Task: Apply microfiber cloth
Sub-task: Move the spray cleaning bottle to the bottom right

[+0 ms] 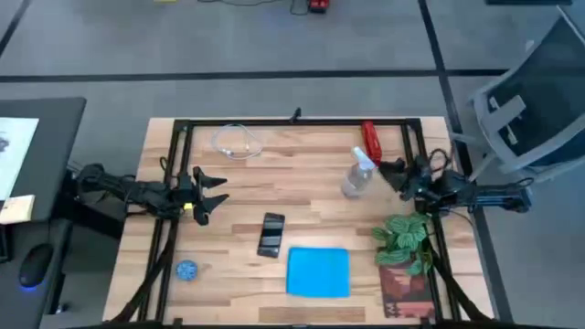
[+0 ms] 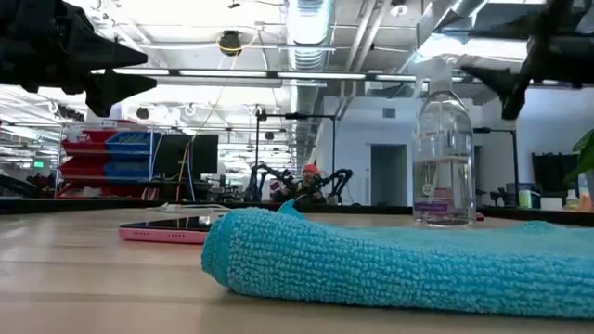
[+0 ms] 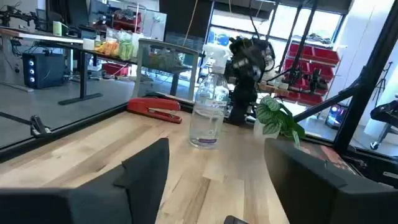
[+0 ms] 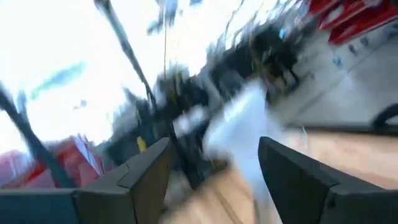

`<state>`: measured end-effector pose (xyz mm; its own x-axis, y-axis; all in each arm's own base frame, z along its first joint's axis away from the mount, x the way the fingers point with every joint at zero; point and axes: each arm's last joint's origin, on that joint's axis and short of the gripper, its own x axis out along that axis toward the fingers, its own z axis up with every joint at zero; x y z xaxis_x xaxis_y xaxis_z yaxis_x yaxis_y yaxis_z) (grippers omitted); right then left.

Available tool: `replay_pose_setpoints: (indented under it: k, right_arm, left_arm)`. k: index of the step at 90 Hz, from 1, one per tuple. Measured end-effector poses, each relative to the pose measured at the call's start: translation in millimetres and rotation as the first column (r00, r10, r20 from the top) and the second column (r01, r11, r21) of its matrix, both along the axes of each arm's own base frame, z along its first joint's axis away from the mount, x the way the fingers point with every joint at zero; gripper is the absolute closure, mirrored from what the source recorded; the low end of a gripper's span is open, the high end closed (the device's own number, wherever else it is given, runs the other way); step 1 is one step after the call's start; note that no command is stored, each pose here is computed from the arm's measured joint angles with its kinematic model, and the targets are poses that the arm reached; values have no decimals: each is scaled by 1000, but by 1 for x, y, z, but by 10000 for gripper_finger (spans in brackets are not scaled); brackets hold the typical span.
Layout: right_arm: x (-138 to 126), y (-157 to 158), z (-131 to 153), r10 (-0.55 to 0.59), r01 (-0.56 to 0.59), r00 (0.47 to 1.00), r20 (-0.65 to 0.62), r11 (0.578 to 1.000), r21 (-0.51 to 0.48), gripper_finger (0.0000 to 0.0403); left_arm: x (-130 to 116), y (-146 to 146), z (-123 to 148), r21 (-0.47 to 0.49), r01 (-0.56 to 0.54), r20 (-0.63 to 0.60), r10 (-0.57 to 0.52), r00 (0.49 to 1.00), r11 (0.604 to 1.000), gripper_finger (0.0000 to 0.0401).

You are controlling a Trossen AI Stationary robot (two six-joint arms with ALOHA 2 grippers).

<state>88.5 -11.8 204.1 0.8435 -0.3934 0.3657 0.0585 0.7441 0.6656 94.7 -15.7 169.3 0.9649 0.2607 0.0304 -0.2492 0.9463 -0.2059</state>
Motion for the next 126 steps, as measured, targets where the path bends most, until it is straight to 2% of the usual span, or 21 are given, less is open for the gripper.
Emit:
replay_pose_setpoints:
  k: [12, 17, 28, 39, 49, 57, 62, 76, 84, 88, 95, 101, 108, 114, 120, 126]
  right_arm:
    - [-2, 2, 9, 75, -73, 996, 37, 995, -63, 176]
    - [-4, 3, 15, 92, -88, 994, 57, 994, -57, 176]
    - [-9, 5, 38, 144, -139, 987, 70, 987, -83, 176]
    - [-10, 8, 66, 175, -188, 980, -97, 973, -136, 176]
    - [-6, 10, 89, 181, -229, 931, -316, 965, -125, 176]
    - [4, 11, 100, 180, -255, 862, -473, 962, -98, 176]
    - [14, 12, 103, 170, -277, 818, -549, 954, -118, 176]
    - [44, 23, 96, 242, -471, 678, -695, 868, -158, 176]
    - [56, 30, 97, 251, -519, 594, -764, 846, -125, 176]
    - [60, 34, 97, 251, -531, 534, -807, 843, -89, 176]
    - [65, 41, 95, 198, -483, 406, -892, 875, -26, 176]
    - [67, 45, 95, 119, -409, 294, -948, 912, -12, 176]
    - [69, 50, 95, 16, -311, 163, -987, 950, -36, 176]
    - [71, 53, 96, -69, -257, 70, -995, 963, -84, 176]
    - [73, 53, 98, -134, -196, 37, -990, 971, -139, 176]
    - [73, 52, 100, -175, -111, 61, -983, 977, -180, 175]
  left_arm:
    - [0, 0, 0, 0, 0, 1, 0, 1000, 1000, 159]
    - [0, 0, 0, -1, 0, 1, 0, 1000, 1000, 159]
    - [0, 0, 0, 0, 0, 1, 0, 1000, 1000, 159]
    - [0, 0, 0, 0, 0, 1, 0, 1000, 1000, 159]
    - [0, 0, 0, -1, 0, 1, 0, 1000, 1000, 159]
    - [0, 0, 0, 0, 0, 1, 0, 1000, 1000, 159]
    - [0, 0, 0, 0, 0, 0, 0, 1000, 1000, 159]
    - [0, 0, 0, 0, 0, 1, 0, 1000, 1000, 159]
    - [0, 0, 0, 0, 0, 0, 0, 1000, 1000, 159]
    - [0, 0, 0, 0, 0, 0, 0, 1000, 1000, 159]
    - [0, 0, 0, -1, 0, 1, 0, 1000, 1000, 159]
    - [0, 0, 0, 0, 0, 0, 0, 1000, 1000, 159]
    - [0, 0, 0, 0, 0, -1, 0, 1000, 1000, 159]
    - [0, 0, 0, 0, 0, 0, 0, 1000, 1000, 159]
    - [0, 0, 0, 0, 0, -1, 0, 1000, 1000, 159]
    - [0, 0, 0, 0, 0, 0, 0, 1000, 1000, 159]
